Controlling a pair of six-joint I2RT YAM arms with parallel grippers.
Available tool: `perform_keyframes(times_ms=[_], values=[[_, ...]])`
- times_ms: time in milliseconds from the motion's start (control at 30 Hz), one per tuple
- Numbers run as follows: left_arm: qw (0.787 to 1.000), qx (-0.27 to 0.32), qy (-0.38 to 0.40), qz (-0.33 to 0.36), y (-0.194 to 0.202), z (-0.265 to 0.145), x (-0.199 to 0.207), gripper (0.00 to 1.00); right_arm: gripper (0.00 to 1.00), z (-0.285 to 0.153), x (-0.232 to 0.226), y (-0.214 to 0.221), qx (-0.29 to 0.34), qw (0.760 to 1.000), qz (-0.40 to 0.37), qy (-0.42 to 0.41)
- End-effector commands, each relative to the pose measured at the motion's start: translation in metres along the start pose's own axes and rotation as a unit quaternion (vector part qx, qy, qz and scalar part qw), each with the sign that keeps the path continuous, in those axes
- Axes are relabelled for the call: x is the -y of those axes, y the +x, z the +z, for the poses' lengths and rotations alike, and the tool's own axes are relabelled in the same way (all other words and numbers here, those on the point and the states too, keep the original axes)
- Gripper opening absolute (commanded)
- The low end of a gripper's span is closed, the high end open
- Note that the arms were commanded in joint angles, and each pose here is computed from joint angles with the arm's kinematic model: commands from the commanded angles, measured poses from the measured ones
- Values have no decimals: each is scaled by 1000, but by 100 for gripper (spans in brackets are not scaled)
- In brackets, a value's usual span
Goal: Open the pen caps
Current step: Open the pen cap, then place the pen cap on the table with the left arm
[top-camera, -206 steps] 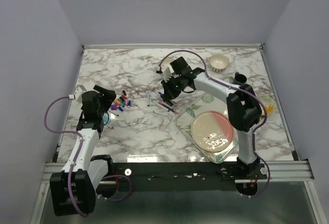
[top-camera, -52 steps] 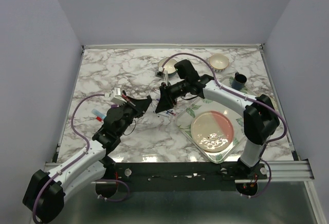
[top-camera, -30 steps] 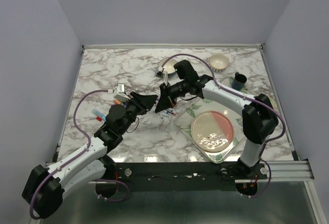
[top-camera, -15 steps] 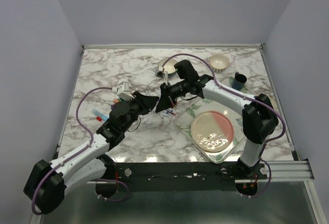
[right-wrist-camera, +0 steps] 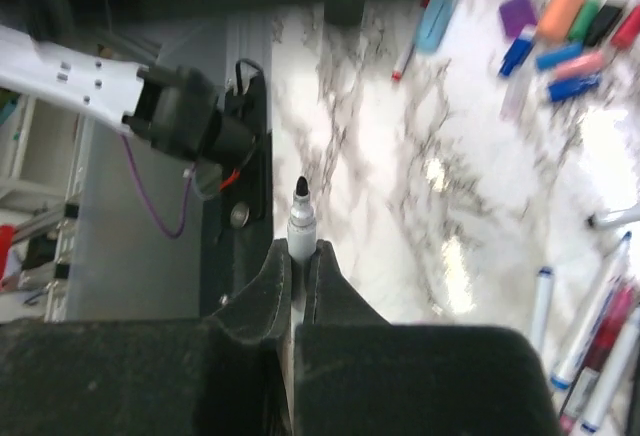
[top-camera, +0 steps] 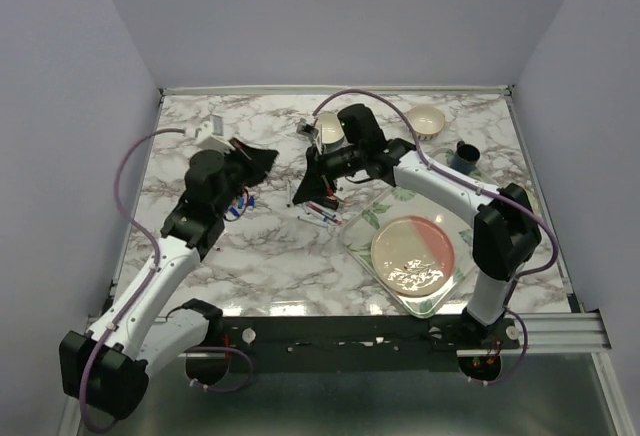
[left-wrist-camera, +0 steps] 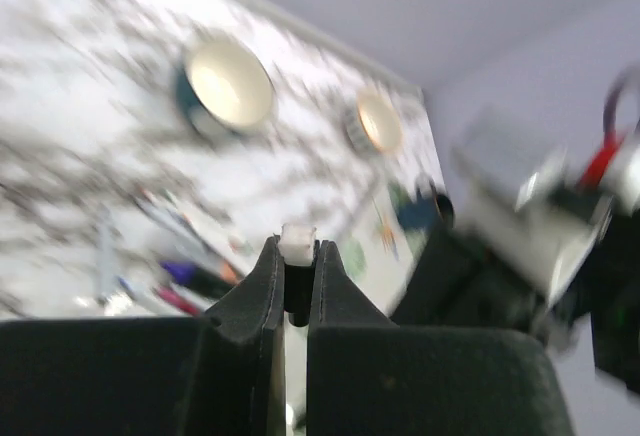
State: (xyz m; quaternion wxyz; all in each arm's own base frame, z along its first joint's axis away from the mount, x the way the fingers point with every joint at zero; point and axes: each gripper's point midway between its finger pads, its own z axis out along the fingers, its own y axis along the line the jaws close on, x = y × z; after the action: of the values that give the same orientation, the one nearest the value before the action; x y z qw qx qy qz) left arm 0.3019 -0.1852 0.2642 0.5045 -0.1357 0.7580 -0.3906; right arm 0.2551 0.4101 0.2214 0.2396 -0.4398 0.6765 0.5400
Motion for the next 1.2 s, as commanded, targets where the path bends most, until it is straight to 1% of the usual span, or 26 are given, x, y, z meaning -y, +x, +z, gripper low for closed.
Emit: perform_keyframes(times_ms=[0, 200, 267, 367, 400, 533, 567, 600, 767, 800, 867, 900, 933, 967, 1133, 1167], values=[[983, 148, -101, 40, -98, -4, -40, 0, 1, 1, -9, 59, -81, 992, 90, -30], [982, 138, -121, 37, -91, 0, -66, 0, 1, 4, -2, 65, -90, 991, 96, -18], [983, 127, -130, 31, -82, 0, -76, 0, 1, 4, 7, 66, -91, 992, 86, 7], [979, 94, -183, 12, -55, -4, -112, 0, 0, 1, 17, 66, -96, 992, 74, 35], [975, 78, -207, -1, -38, -6, -132, 0, 0, 0, 18, 65, -97, 992, 73, 39], [957, 53, -280, -48, -1, -20, -186, 0, 1, -1, 20, 64, -97, 992, 67, 47], [951, 53, -298, -57, 4, -23, -197, 0, 1, -1, 20, 64, -97, 992, 68, 49], [947, 48, -311, -61, 11, -27, -207, 0, 1, -1, 21, 65, -98, 992, 69, 49], [924, 41, -371, -78, 25, -40, -238, 1, 1, -2, 23, 64, -99, 991, 71, 52], [918, 50, -383, -85, 24, -43, -244, 4, 1, -2, 24, 65, -100, 991, 72, 54], [910, 40, -403, -90, 33, -46, -255, 10, 0, -2, 25, 65, -101, 992, 59, 52], [907, 38, -409, -92, 36, -48, -259, 10, 1, -2, 26, 66, -101, 992, 61, 52], [905, 37, -413, -93, 37, -48, -262, 14, 1, -2, 26, 66, -102, 992, 61, 53], [902, 33, -420, -94, 41, -49, -267, 21, 1, -2, 26, 66, -102, 992, 60, 52], [899, 35, -424, -100, 39, -44, -274, 27, 1, -3, 28, 66, -102, 991, 62, 55], [898, 32, -427, -100, 40, -43, -276, 30, 1, -3, 28, 66, -102, 991, 61, 55]])
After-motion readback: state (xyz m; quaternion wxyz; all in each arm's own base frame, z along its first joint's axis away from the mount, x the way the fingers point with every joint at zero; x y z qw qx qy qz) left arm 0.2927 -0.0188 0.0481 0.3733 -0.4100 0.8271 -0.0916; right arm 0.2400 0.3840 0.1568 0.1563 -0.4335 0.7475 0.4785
